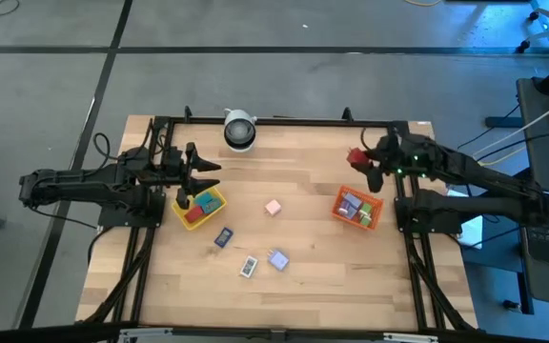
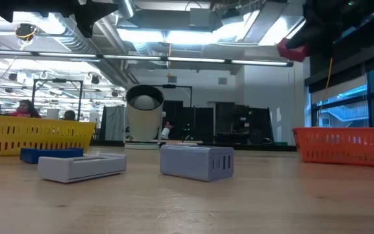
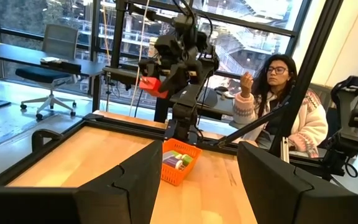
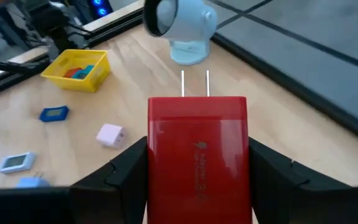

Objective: Pick & Place Office items
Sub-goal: Put the red charger adapter into the orange basket

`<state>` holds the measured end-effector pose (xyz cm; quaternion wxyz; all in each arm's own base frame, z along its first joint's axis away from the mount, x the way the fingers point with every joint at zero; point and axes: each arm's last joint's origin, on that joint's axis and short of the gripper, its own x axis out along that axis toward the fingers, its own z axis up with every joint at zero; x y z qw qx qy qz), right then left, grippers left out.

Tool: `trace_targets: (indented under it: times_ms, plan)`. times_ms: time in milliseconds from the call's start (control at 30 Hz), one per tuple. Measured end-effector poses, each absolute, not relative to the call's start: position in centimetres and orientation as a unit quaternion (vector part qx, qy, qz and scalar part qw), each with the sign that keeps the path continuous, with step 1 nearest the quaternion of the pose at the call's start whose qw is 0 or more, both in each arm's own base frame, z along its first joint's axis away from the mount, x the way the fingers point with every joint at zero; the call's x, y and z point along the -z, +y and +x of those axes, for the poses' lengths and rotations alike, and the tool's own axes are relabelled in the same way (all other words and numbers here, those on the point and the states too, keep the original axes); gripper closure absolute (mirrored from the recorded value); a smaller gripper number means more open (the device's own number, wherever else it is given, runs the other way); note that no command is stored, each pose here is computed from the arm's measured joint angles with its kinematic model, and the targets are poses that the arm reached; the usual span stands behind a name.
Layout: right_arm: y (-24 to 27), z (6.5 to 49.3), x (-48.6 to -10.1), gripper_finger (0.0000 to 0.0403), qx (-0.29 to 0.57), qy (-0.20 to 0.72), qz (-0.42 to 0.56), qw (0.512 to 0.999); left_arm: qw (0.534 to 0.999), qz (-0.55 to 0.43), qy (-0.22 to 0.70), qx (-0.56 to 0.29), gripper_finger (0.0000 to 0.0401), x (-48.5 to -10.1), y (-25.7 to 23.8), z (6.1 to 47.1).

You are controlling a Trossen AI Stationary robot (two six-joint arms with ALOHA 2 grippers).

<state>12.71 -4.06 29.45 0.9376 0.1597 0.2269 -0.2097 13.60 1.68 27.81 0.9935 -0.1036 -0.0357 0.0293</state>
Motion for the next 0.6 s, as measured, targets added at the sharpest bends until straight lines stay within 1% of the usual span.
trace_targets:
  times_ms: [267, 433, 600]
  plan:
    - [-2.6, 11.3, -26.2, 0.0193, 0.187, 0.216, 0.218, 0.933, 0.994, -0.104, -0.035, -0.029, 0.0197, -27.8, 1.7, 13.6]
    - [-1.6, 11.1, -24.0, 0.0193, 0.157, 0.239, 0.256, 0.923, 0.993, -0.107, -0.035, -0.029, 0.0197, -27.8, 1.7, 13.6]
    - [-0.4, 11.1, -21.8, 0.0193, 0.129, 0.283, 0.294, 0.904, 0.993, -0.107, -0.035, -0.029, 0.0197, -27.8, 1.7, 13.6]
